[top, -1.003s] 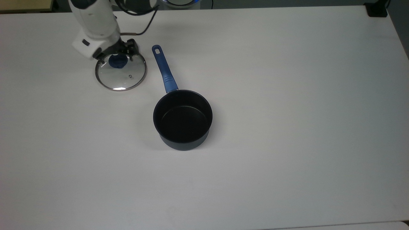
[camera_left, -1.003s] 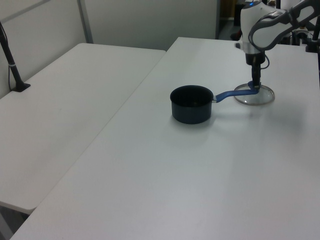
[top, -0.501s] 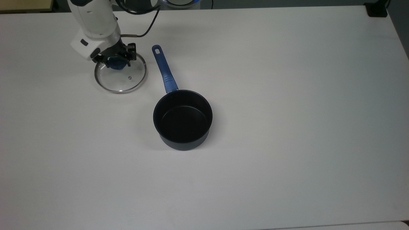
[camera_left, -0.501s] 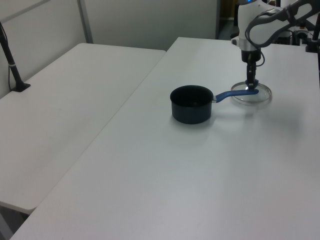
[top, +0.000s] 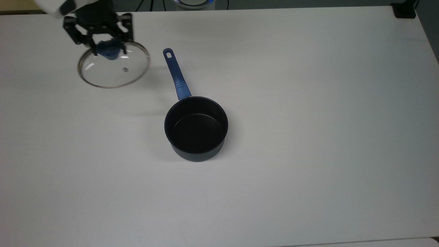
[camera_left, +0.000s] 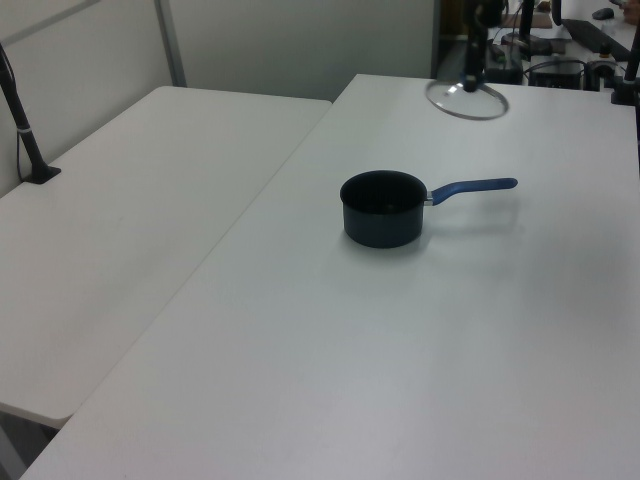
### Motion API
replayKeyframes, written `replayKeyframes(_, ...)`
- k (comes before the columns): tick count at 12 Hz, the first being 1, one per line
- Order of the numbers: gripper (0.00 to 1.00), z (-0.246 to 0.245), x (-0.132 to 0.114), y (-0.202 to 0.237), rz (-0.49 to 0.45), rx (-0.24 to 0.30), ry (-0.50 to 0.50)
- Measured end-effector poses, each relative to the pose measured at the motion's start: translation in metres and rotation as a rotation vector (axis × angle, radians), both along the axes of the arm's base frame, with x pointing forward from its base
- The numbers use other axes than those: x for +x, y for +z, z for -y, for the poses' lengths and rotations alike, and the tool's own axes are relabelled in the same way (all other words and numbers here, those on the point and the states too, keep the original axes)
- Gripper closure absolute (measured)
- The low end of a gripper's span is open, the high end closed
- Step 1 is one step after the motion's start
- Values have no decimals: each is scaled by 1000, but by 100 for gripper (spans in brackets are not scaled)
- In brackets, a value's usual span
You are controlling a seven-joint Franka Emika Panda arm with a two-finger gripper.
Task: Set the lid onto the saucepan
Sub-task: 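Lift the glass lid and carry it over the saucepan, then lower the lid onto the saucepan rim and open the gripper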
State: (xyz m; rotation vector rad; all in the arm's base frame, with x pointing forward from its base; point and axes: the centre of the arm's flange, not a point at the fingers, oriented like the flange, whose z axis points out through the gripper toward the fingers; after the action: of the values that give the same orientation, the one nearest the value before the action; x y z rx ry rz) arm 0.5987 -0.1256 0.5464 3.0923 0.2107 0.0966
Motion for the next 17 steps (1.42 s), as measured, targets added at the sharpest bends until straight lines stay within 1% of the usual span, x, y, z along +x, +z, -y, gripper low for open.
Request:
replayKeyframes(1, 34, -32, 18, 2, 15, 4, -22)
replayKeyframes(2, 34, -67, 40, -10, 11, 11, -48)
replayKeyframes(3, 34, -101, 62, -32, -5, 17, -63)
replayKeyframes(4, 34, -131, 80, -57, -29, 20, -69)
replayKeyframes(6, 34, -168, 97, -89, -57, 17, -75)
replayKeyframes(8, 34, -180, 103, -95, -54, 16, -85)
replayKeyframes(10, 34, -181, 105, -104, -65, 15, -90)
replayKeyframes(12, 34, -183, 107, -113, -72, 14, -118)
replayKeyframes(17, 34, -192, 109, -118, -66, 20, -131)
